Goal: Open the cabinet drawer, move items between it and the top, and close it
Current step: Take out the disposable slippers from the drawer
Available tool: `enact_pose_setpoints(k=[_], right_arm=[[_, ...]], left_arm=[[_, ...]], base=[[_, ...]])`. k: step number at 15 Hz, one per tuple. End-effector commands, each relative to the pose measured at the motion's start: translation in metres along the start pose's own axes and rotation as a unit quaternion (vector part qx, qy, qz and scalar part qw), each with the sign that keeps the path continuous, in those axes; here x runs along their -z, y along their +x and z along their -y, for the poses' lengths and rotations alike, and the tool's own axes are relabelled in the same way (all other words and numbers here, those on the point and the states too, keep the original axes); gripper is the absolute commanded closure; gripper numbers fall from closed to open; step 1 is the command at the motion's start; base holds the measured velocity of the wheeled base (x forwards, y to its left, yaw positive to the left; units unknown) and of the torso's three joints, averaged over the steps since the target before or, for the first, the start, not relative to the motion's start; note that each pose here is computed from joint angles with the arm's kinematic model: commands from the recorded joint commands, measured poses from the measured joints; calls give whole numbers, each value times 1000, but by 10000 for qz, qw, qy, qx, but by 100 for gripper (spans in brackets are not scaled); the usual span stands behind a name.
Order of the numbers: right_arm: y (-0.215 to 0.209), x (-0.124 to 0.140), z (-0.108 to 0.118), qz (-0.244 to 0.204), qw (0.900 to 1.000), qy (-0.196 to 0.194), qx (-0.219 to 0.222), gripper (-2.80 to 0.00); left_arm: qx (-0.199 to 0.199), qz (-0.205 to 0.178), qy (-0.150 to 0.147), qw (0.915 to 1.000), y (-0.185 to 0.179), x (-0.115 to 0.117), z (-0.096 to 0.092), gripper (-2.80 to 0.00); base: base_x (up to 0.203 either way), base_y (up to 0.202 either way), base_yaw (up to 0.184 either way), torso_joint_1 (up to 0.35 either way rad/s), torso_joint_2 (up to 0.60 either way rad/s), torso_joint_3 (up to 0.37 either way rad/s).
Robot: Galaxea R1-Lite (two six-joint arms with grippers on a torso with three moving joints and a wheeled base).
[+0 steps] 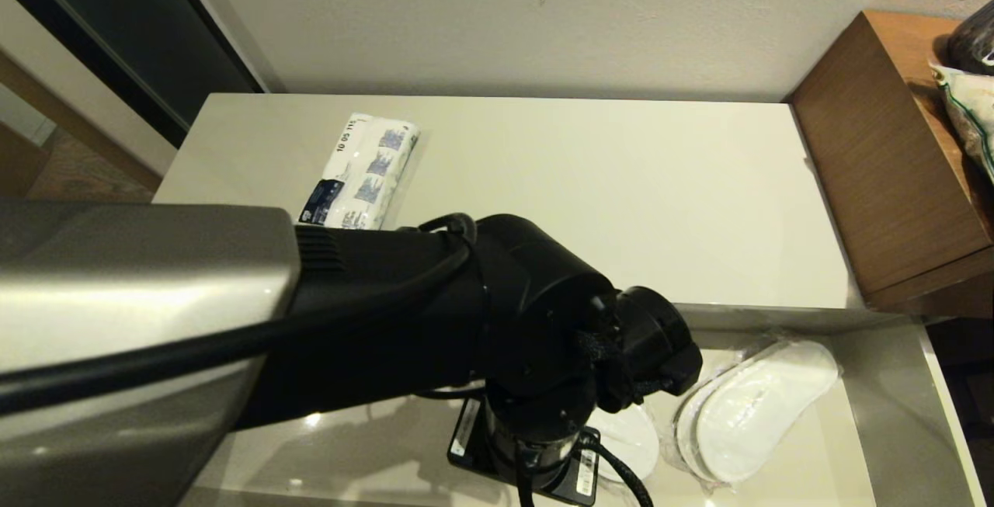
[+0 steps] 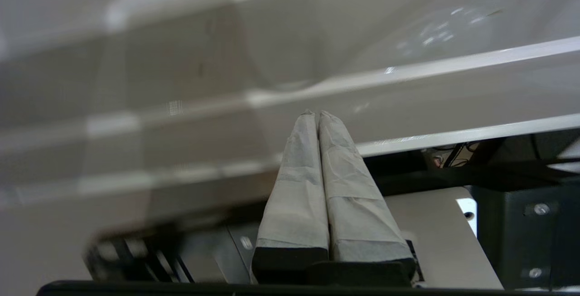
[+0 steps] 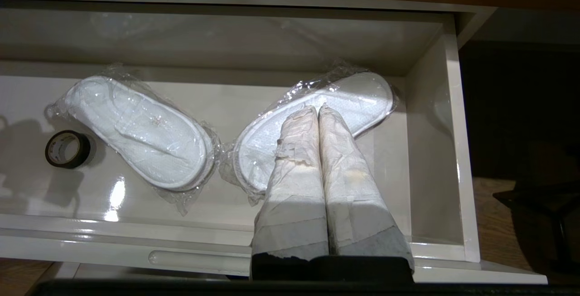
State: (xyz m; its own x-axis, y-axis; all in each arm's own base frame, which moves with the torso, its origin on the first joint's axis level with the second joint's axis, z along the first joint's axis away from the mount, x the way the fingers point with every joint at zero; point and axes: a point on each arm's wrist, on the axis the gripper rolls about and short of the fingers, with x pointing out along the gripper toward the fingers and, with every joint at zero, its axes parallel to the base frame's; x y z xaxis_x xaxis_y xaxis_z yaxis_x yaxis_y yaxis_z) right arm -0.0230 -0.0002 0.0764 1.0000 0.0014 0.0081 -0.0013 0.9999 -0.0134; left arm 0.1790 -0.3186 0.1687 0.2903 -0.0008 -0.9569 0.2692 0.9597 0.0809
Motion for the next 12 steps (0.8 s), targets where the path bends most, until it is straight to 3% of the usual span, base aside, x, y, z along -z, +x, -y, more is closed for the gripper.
enact_pose_setpoints(k=[1,4,8,12], right_arm=[[0,0,0,-2,10000,-2,-1,0],[0,0,0,-2,10000,-2,-1,0],[0,0,0,0,10000,-7,-1,0],[0,0,0,-10,10000,-2,-1,0]], left_arm=[[-289,-246,-284,9989,14,8,8,0],[-428,-356,-450,9974,26,11,12,0],[-345,-236,-600,9973,42,-3,21,0],[-240,-92,-209,9995,60,-8,19,0]], base=[[0,0,0,0,0,0],[0,0,0,0,0,0],[0,0,0,0,0,0],[0,0,0,0,0,0]])
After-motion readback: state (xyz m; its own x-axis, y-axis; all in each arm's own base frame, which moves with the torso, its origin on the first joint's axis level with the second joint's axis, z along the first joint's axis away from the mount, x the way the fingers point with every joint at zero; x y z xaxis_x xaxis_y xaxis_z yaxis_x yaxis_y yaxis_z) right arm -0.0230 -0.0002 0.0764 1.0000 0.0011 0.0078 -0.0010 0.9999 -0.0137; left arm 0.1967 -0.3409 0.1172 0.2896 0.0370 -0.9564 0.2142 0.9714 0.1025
